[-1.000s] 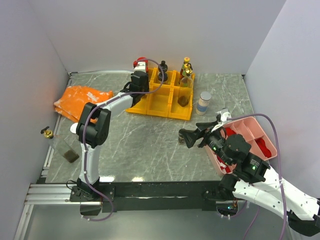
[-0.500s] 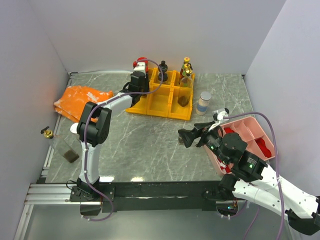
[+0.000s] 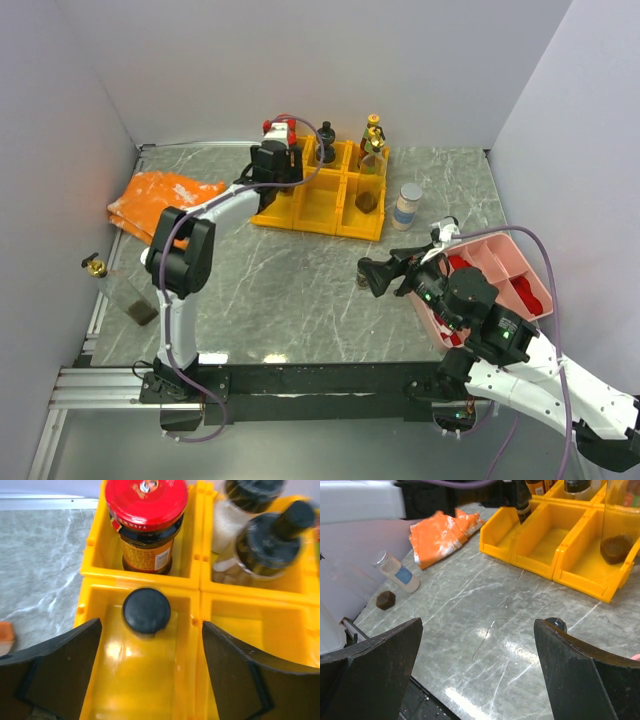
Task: Organize the condiment bottles
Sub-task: Pick up the bottle from the center of the board.
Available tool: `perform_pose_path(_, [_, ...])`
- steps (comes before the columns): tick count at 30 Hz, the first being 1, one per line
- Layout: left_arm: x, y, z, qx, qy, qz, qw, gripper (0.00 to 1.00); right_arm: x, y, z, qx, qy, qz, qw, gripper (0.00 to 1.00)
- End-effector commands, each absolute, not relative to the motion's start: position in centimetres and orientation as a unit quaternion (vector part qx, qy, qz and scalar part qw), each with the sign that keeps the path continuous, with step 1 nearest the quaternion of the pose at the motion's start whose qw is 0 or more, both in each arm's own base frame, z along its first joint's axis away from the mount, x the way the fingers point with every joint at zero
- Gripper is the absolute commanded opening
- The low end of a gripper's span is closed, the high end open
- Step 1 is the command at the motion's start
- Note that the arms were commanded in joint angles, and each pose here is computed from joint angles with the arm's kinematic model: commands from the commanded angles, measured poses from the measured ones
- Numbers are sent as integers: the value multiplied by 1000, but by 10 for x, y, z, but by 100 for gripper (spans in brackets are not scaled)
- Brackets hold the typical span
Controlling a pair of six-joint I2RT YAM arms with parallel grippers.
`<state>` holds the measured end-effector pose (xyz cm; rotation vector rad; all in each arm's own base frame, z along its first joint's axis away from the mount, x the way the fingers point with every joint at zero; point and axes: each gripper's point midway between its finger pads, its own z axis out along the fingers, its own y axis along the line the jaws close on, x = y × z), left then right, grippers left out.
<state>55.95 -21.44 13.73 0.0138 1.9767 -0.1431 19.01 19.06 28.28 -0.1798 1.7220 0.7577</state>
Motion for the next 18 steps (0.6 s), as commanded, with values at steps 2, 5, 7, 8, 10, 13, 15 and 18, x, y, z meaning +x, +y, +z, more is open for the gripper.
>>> perform_pose_path(2, [535, -215, 243, 9, 781, -118, 613, 94, 186, 183, 301, -62, 724, 337, 598, 100])
perform_pose_path(5, [514, -224, 254, 33, 777, -150, 611, 100, 185, 179, 302, -60, 726, 333, 599, 100])
perform_pose_path(7, [495, -232, 264, 55, 766, -179, 614, 96, 184, 177, 306, -61, 725, 333, 600, 100])
perform_pose_path(8, [485, -239, 266, 70, 763, -189, 614, 96, 183, 176, 305, -61, 727, 331, 599, 100])
perform_pose_path(10, [463, -248, 271, 95, 751, -210, 619, 96, 181, 174, 311, -60, 722, 336, 602, 100])
perform_pose_path(13, [429, -270, 273, 141, 735, -228, 623, 97, 179, 170, 314, -56, 717, 339, 606, 100])
perform_pose_path(15, [400, -293, 258, 183, 733, -238, 610, 98, 179, 168, 314, -55, 717, 336, 608, 100])
perform_pose_path(18, [356, -326, 248, 234, 718, -261, 601, 99, 178, 165, 315, -54, 718, 334, 609, 100])
